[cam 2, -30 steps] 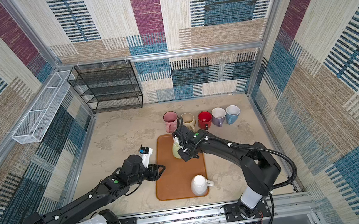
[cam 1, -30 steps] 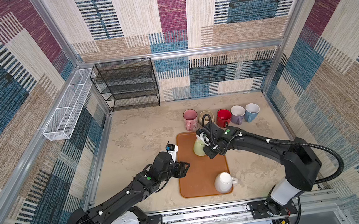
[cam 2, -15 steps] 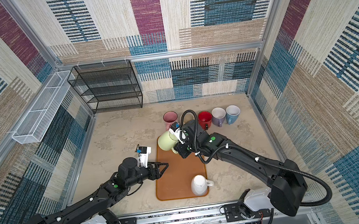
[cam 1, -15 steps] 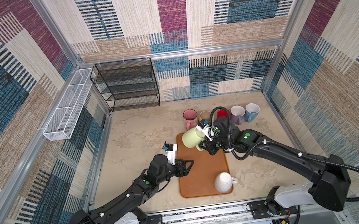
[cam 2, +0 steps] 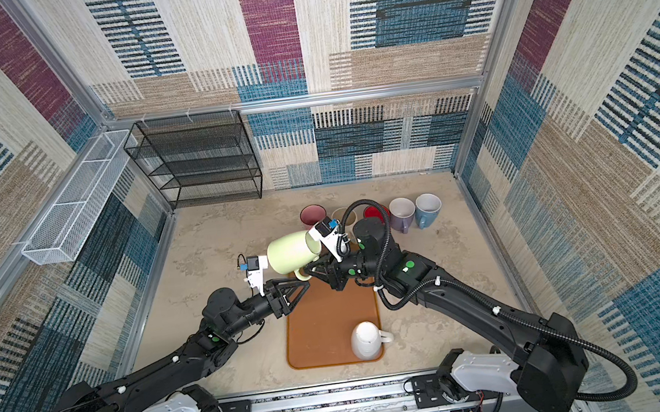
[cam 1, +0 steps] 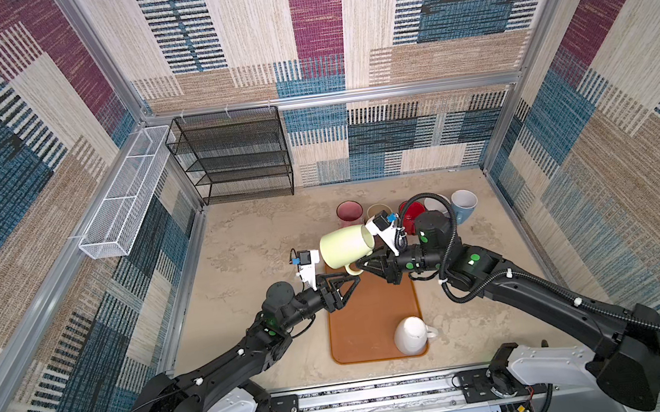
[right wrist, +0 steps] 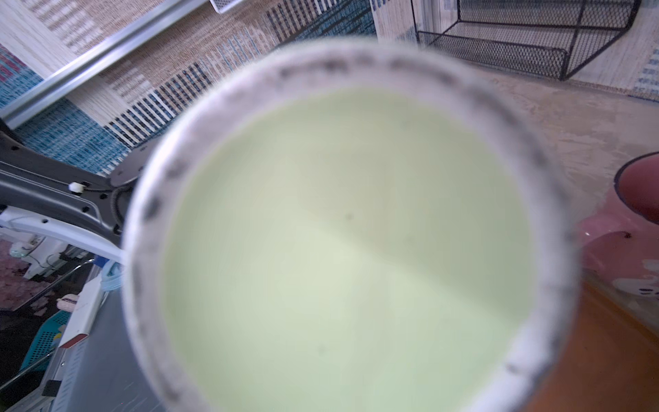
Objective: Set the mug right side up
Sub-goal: 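Tilt the green mug toward the left gripper while the left gripper reaches in, then close the left gripper on the green mug while the right gripper holds it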
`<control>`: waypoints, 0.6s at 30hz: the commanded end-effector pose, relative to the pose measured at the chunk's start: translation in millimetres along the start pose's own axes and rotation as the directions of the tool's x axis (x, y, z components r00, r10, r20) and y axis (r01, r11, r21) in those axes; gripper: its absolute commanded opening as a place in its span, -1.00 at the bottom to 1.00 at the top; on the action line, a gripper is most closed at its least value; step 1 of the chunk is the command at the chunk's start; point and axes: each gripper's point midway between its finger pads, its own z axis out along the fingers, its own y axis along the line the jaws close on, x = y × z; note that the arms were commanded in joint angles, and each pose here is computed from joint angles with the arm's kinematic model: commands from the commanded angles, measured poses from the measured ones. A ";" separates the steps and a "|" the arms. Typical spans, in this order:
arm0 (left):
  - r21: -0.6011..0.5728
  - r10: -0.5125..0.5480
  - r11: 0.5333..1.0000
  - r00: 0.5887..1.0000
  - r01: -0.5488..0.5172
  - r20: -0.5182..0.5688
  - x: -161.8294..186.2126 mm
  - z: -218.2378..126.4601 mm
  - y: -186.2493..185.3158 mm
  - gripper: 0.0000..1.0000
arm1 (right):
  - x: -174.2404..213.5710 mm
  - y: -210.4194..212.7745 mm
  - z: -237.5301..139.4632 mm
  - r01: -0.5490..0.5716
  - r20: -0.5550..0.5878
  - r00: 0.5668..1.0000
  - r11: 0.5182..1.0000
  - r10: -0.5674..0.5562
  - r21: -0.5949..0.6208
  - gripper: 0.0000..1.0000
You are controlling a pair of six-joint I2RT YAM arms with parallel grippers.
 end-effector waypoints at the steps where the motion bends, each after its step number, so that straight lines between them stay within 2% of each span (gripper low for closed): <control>1: 0.109 0.022 0.994 0.997 -0.030 0.073 -20.8 -0.3 -26.1 0.35 | -26.3 24.3 -11.2 0.039 0.104 0.994 0.989 -0.024 -0.142 -1.00; 10: 0.186 0.058 0.979 0.992 -0.078 0.114 -27.7 -4.7 -43.1 0.27 | -21.3 24.0 -21.7 0.004 0.114 0.993 0.974 0.022 -0.226 -1.00; 18: 0.219 0.050 0.973 0.991 -0.078 0.128 -33.0 -1.0 -47.7 0.10 | -13.7 38.6 -22.0 -0.003 0.093 0.995 0.939 0.037 -0.343 -1.00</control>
